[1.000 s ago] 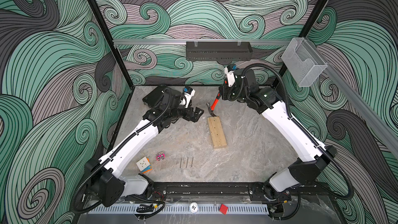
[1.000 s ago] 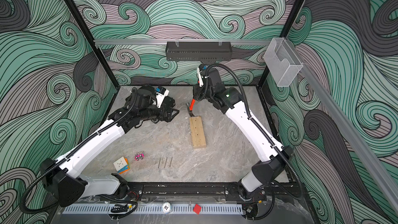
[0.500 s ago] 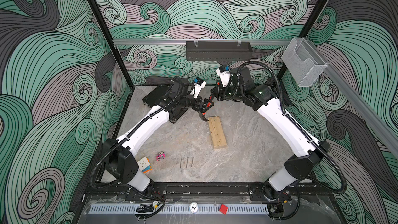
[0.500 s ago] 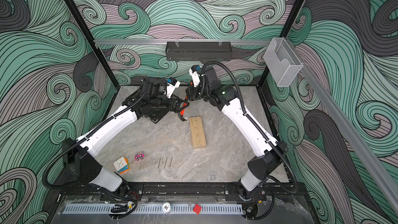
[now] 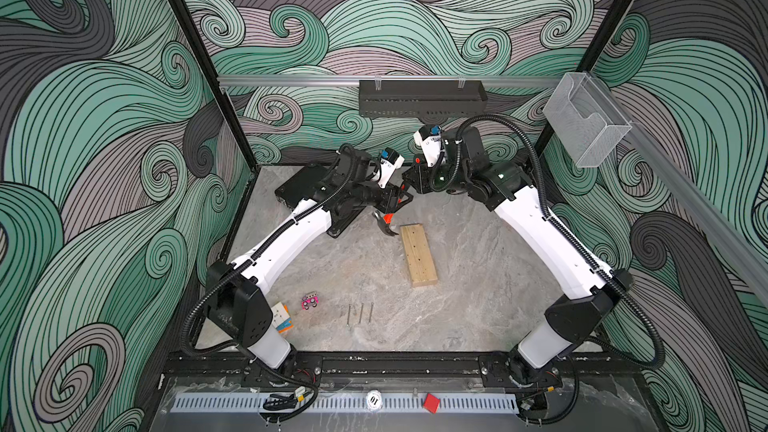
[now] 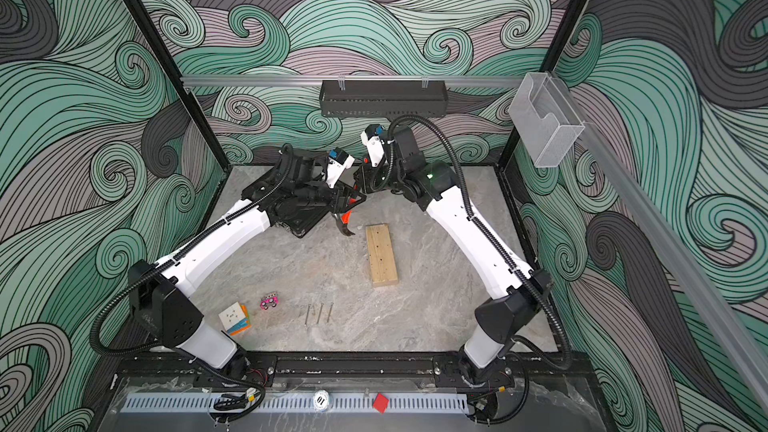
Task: Use a claw hammer to pull out a nail
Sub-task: Place the hammer at the center of the board.
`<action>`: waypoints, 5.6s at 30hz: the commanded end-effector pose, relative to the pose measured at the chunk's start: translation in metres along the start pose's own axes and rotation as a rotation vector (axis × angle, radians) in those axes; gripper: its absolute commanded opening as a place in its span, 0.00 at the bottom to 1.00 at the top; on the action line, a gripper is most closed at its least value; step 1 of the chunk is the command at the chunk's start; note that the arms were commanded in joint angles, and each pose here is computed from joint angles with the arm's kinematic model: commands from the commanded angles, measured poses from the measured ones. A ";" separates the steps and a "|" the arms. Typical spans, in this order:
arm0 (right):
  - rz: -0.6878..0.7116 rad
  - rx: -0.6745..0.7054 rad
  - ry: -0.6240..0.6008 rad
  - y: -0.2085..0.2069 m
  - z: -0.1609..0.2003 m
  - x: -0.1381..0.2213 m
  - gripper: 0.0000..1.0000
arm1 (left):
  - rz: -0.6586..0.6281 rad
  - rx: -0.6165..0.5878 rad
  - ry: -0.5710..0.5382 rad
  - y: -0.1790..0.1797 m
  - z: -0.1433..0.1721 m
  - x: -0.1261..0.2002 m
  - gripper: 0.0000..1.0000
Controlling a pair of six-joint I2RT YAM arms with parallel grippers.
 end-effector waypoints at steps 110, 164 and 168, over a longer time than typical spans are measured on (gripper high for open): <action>0.385 0.020 -0.268 -0.040 0.015 0.055 1.00 | -0.580 0.344 0.683 0.116 0.123 -0.089 0.00; 0.405 0.010 -0.275 -0.047 0.024 0.057 1.00 | -0.627 0.454 0.755 0.141 0.155 -0.109 0.49; 0.406 0.009 -0.276 -0.048 0.024 0.057 1.00 | -0.624 0.441 0.723 0.137 0.146 -0.105 0.53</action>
Point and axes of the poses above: each gripper's point midway between its finger pads, its own x axis back along the fingers, its own y axis along the line the jaws close on, z = x × y, the point moved 8 cm from there along x, back along the fingers, and after that the axes turned 6 degrees about x, right-handed, at the moved point
